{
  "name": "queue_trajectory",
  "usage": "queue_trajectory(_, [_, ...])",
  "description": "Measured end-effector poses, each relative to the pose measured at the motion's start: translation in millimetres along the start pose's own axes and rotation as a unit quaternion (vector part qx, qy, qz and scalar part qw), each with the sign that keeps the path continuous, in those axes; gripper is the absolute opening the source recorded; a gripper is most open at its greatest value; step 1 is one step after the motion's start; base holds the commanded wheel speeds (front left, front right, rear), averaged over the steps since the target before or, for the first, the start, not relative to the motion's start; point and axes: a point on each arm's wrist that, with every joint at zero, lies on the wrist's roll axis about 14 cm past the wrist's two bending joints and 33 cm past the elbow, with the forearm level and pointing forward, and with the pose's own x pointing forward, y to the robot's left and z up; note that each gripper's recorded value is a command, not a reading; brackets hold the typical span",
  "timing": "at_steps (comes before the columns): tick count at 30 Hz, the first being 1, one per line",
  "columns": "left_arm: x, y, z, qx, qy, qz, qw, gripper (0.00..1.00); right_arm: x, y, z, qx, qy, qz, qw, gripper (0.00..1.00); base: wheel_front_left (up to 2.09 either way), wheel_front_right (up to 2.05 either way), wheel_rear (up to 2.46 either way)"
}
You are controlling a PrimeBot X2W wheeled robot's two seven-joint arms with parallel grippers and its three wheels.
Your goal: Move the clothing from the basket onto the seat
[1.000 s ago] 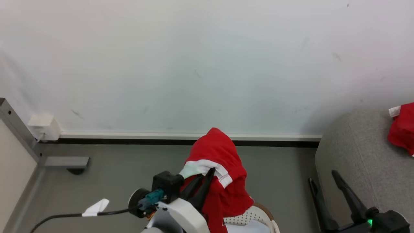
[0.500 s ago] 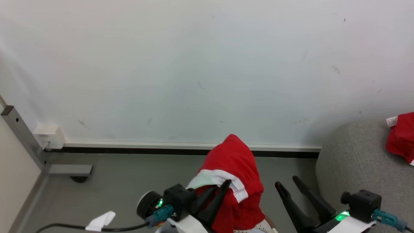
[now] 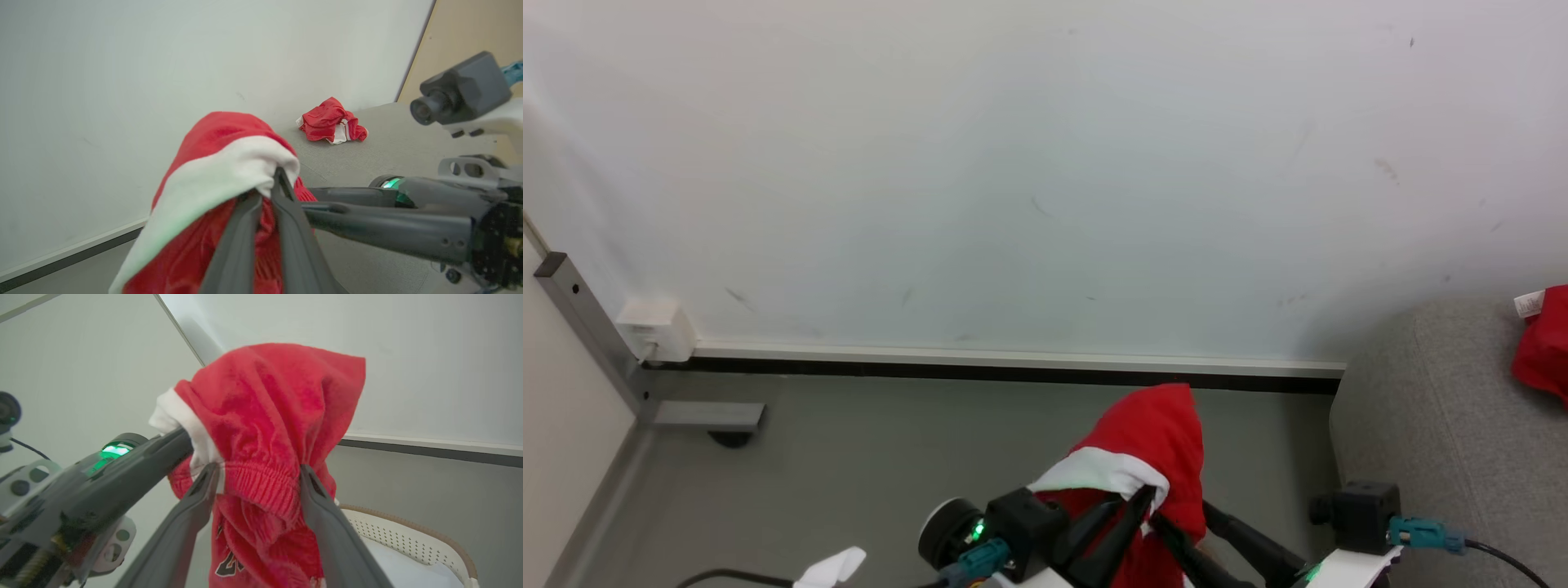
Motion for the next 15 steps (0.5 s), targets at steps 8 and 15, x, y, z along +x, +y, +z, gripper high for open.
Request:
queue_trajectory(8, [3.7,-7.2,-2.5,-0.013,0.003,-0.012,1.000,0.00,7.7,-0.8,-11.6,-0.027,0.027,0.009,0.999,0.97,0.00,0.00,0.00])
queue_trajectory(15, [6.6,-11.0,-5.5,-0.024,0.007,-0.014,1.000,0.00,13.8,-1.9,-5.5,-0.061,0.010,0.013,0.998,0.00,0.00,0.00,0.00])
